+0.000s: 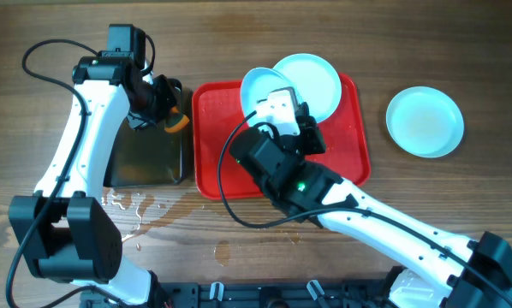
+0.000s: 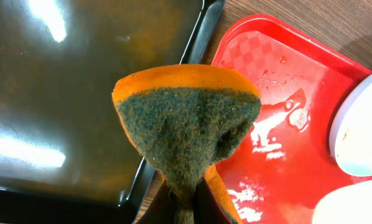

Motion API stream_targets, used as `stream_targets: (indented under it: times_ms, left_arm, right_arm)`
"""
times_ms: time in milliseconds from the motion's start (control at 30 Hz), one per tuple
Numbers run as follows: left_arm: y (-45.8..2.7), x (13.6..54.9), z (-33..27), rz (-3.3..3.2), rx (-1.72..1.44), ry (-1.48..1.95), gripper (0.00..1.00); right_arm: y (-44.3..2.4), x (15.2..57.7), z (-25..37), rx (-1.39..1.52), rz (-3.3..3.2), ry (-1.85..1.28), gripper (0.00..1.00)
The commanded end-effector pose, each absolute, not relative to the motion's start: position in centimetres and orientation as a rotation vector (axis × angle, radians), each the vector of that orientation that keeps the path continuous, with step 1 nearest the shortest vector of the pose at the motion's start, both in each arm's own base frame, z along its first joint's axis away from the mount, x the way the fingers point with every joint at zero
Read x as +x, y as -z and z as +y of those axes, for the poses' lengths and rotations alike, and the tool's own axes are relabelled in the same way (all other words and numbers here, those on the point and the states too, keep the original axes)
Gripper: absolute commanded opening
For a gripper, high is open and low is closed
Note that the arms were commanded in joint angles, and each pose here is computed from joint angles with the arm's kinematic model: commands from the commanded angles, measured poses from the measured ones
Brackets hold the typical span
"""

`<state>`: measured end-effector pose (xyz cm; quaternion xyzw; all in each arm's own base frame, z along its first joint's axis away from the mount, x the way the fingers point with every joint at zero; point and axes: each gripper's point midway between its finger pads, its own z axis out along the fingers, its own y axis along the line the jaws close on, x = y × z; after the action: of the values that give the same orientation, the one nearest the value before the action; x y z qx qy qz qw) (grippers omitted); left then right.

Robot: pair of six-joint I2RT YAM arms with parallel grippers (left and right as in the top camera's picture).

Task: Clean dirty plates on tray and stack at the side
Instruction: 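Carry second plate right and stack it on the first plate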

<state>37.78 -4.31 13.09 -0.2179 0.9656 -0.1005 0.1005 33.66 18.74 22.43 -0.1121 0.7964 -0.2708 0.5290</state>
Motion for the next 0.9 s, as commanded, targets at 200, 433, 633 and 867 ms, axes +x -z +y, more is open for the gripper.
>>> stream_targets:
  times_ms: [200, 433, 633, 867]
  left_arm:
    - [-13.3, 38.0, -4.0, 2.846, -0.616, 0.282, 0.04]
    - [-13.3, 38.0, -4.0, 2.846, -0.615, 0.282, 0.04]
    - [-13.3, 38.0, -4.0, 2.847, -0.616, 0.282, 0.04]
    - [-13.3, 37.7, -4.0, 2.857, -0.619, 0.279, 0.04]
  right_arm:
    - [-25.7, 33.0, 17.3, -0.27, 1.784, 0.867, 0.04]
    - [-20.6, 33.6, 20.2, -0.286, 2.011, 0.447, 0.04]
    - [-15.4, 34.6, 16.5, -0.064, 2.391, 0.036, 0.04]
    - [-15.2, 37.8, 3.6, 0.396, 2.462, -0.171, 0.05]
